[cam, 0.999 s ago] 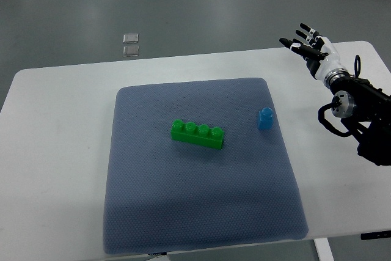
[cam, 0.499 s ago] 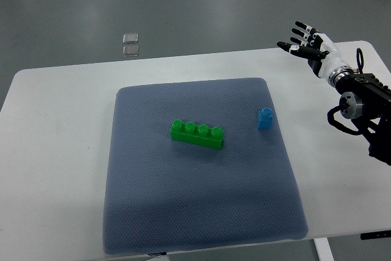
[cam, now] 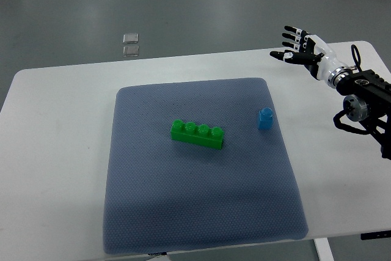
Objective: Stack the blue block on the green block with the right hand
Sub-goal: 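Reach the right hand forward and down toward the small blue block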
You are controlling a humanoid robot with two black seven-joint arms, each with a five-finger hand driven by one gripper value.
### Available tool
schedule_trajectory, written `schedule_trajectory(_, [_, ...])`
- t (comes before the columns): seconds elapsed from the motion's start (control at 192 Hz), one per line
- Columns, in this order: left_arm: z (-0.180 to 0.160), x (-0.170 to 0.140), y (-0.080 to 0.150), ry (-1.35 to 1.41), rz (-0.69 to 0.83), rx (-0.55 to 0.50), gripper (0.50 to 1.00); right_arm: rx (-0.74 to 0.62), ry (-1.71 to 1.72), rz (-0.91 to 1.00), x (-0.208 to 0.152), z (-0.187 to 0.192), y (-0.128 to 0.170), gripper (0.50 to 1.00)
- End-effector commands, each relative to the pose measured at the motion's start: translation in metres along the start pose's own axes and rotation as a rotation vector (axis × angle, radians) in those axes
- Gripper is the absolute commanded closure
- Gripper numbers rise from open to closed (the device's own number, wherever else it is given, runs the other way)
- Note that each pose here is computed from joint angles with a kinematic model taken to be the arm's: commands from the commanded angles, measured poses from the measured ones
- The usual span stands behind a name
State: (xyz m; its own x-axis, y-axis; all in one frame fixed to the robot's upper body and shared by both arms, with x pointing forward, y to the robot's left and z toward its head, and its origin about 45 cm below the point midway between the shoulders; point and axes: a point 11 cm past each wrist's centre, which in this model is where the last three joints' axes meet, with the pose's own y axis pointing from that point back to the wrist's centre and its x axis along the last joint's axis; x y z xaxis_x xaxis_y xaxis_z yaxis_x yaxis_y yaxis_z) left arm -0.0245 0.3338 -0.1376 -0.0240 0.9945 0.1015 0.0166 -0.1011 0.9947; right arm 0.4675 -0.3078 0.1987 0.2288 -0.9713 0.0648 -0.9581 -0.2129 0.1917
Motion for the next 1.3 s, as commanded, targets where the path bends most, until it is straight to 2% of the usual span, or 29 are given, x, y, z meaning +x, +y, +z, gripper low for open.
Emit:
schedule_trajectory(0.0, [0.0,0.0,0.0,0.0,-0.001,0.0,0.5,-0.01,0.15,-0.07,-0.007,-0.004,0.002,0.583])
schedule_trajectory(0.276, [0.0,0.0,0.0,0.0,-0.001,0.0,0.5,0.0,0.621,-0.347,-0.041,-0.027,0.012,0.583])
schedule_trajectory(0.546, [0.0,-0.001,0.0,0.0,-0.001,0.0,0.5,-0.058,0.941,-0.54,-0.058,-0.027,0.025,0.583])
schedule_trajectory(1.04, [0.0,0.0,0.0,0.0,0.0,0.0,0.5,-0.142,1.132,-0.648,-0.062,0.007,0.037,0.595])
schedule_trajectory(1.295, [0.0,0.0,0.0,0.0,-0.001,0.0,0.5,-0.149,1.151,-0.616,-0.059,0.008,0.034,0.644])
